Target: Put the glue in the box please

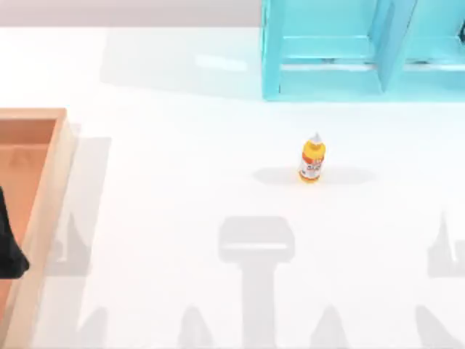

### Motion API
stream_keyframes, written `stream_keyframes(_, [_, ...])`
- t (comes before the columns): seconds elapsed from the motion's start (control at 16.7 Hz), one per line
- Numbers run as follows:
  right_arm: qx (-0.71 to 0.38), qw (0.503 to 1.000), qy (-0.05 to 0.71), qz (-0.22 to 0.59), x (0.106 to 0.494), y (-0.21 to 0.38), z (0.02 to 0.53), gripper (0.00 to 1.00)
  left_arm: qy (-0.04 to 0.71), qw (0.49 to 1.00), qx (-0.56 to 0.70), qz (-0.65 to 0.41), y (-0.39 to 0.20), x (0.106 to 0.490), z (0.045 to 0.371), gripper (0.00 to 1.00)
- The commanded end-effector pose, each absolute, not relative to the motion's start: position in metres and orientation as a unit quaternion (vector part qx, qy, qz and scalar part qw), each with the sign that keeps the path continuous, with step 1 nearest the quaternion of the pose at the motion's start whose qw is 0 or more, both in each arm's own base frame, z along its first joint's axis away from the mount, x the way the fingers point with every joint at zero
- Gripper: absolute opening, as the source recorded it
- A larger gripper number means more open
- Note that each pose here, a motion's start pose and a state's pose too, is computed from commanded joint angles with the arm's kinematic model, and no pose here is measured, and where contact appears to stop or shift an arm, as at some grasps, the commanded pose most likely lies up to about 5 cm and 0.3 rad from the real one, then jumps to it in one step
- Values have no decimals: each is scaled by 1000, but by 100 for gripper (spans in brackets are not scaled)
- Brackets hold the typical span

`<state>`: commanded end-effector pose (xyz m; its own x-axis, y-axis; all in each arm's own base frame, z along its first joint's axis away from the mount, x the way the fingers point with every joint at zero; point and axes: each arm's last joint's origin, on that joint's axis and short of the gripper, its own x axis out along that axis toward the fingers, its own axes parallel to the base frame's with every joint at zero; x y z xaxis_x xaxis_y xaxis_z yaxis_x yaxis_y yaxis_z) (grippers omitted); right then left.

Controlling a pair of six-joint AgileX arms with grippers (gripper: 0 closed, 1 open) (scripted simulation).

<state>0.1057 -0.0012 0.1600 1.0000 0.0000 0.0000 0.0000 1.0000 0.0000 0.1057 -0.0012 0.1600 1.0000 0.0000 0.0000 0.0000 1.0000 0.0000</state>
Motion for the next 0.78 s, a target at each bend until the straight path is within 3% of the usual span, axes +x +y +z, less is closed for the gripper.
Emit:
stream_keyframes(0.36, [0,1000,0,0,106,-1,160,100,4,1000,-2,0,-5,109,171,100])
stream_keyframes(0.78, [0,1000,0,0,106,-1,160,100,21,1000,-14,-3,-34,149,222,100])
